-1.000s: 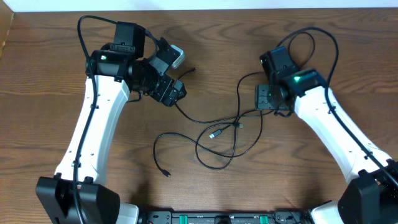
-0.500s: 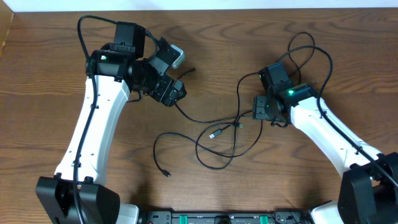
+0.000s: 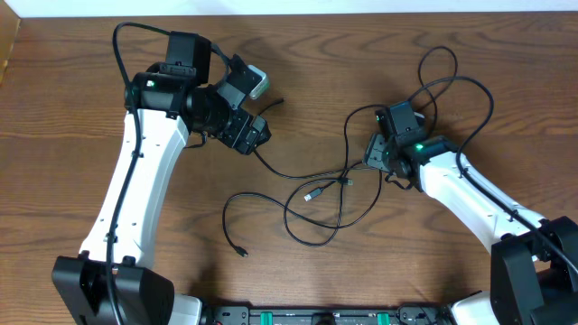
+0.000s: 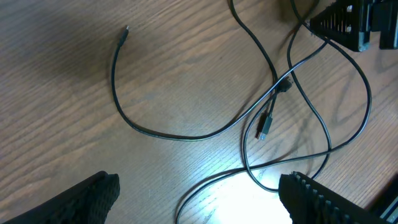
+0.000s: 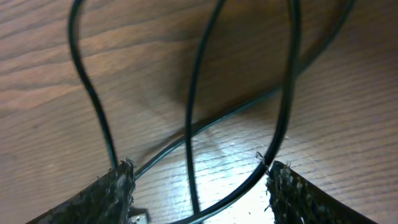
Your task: Untangle cables
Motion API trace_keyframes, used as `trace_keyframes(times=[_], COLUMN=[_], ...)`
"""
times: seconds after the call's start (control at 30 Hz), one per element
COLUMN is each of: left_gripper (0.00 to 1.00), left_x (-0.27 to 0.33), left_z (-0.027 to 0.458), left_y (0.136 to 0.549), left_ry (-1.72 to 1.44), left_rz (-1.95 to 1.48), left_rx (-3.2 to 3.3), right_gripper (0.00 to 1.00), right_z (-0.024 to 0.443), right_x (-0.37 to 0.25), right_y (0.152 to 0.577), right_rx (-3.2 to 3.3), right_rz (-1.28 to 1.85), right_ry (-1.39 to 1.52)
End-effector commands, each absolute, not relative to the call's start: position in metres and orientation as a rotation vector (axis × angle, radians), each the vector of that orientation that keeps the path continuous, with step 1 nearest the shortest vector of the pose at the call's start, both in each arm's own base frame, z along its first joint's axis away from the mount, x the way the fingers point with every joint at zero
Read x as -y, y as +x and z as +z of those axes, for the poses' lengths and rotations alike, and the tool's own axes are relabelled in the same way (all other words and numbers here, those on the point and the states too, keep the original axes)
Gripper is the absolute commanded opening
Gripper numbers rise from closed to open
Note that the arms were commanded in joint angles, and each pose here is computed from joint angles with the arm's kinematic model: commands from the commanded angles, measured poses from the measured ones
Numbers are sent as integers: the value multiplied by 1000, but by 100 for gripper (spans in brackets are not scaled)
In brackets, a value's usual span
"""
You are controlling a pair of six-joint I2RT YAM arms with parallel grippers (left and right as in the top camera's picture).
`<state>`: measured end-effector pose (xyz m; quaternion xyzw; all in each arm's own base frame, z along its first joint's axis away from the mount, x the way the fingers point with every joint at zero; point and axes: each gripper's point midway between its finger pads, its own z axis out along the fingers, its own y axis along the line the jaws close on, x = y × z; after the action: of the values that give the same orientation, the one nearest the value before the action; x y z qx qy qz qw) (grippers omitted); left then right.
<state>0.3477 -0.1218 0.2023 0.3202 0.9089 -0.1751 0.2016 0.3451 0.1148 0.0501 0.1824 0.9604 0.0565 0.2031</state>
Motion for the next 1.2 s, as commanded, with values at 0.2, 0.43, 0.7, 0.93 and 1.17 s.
trace_keyframes(times=[0.2, 0.43, 0.7, 0.93, 1.17], left_gripper=[87, 87, 87, 87, 87], left_x=[122, 122, 122, 122, 122], left_z=[203, 203, 203, 203, 203], left_y=[345, 345, 345, 345, 345], left_ry=[902, 902, 902, 901, 902], left_rz=[-505, -505, -504, -505, -505], left_rx=[-2532, -2532, -2532, -2533, -2532], right_gripper=[64, 52, 43, 1, 34], right_z=[46, 31, 11, 11, 11], right_x=[-99, -99, -100, -100, -101], right_y=[345, 346, 344, 347, 346], right_rx=[-2634, -2660, -2699, -2692, -2693], right_rz=[54, 28, 5, 10, 11], right_ry=[589, 590, 590, 589, 588])
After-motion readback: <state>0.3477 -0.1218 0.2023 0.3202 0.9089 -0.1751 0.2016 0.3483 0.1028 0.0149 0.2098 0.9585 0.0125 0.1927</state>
